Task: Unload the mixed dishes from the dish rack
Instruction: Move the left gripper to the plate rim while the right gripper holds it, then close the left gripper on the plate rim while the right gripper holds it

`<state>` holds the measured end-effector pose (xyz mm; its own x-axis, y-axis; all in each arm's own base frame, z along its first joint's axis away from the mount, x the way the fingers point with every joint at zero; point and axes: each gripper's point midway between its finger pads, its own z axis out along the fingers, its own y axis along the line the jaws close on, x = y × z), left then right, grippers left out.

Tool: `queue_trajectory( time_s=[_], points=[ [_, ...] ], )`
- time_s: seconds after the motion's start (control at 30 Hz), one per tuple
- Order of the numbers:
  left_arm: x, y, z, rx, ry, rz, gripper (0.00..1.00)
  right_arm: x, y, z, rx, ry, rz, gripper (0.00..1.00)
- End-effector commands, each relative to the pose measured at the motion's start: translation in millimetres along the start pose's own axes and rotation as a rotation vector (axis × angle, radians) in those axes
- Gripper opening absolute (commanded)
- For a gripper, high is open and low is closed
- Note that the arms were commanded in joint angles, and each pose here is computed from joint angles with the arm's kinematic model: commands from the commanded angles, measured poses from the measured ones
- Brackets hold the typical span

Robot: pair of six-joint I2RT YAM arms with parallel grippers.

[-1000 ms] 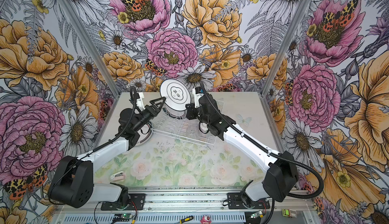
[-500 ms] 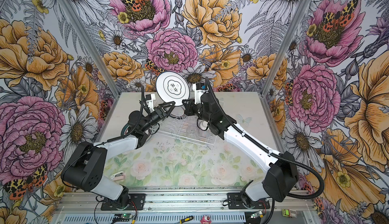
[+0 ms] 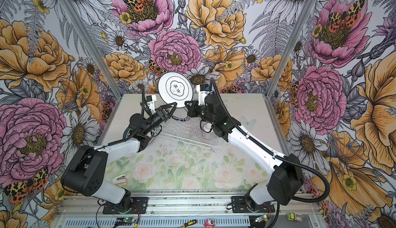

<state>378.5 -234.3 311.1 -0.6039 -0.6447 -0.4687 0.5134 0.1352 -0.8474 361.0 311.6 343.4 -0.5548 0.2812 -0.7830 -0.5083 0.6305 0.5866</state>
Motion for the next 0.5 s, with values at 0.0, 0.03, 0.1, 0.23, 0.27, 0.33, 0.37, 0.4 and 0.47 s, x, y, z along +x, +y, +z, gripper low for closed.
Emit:
queue_trajectory(
  time_s=[0.0, 0.03, 0.1, 0.23, 0.27, 0.33, 0.37, 0.4, 0.47],
  points=[
    [-11, -10, -7, 0.012, -0.058, 0.056, 0.44, -12, 14, 2, -0.071, -0.049, 0.011, 0.00],
    [-12, -11, -9, 0.015, -0.065, 0.059, 0.44, -10, 13, 3, -0.072, -0.046, 0.016, 0.00],
    [-13, -13, -10, 0.016, -0.072, 0.062, 0.44, -8, 11, 5, -0.075, -0.044, 0.028, 0.00],
    [-13, -11, -12, 0.006, -0.083, 0.060, 0.44, -2, 11, 8, -0.089, -0.037, 0.047, 0.00],
    [-13, -11, -13, 0.005, -0.085, 0.060, 0.44, -1, 11, 9, -0.091, -0.033, 0.050, 0.00],
    [-14, -11, -13, 0.005, -0.087, 0.060, 0.44, 2, 11, 10, -0.094, -0.026, 0.055, 0.00],
    [-13, -10, -13, 0.004, -0.088, 0.060, 0.44, 3, 12, 11, -0.097, -0.026, 0.055, 0.00],
    [-14, -10, -14, 0.002, -0.091, 0.060, 0.44, 3, 12, 11, -0.098, -0.025, 0.056, 0.00],
    [-14, -10, -15, -0.001, -0.095, 0.063, 0.42, 6, 12, 11, -0.100, -0.021, 0.057, 0.00]
  ],
)
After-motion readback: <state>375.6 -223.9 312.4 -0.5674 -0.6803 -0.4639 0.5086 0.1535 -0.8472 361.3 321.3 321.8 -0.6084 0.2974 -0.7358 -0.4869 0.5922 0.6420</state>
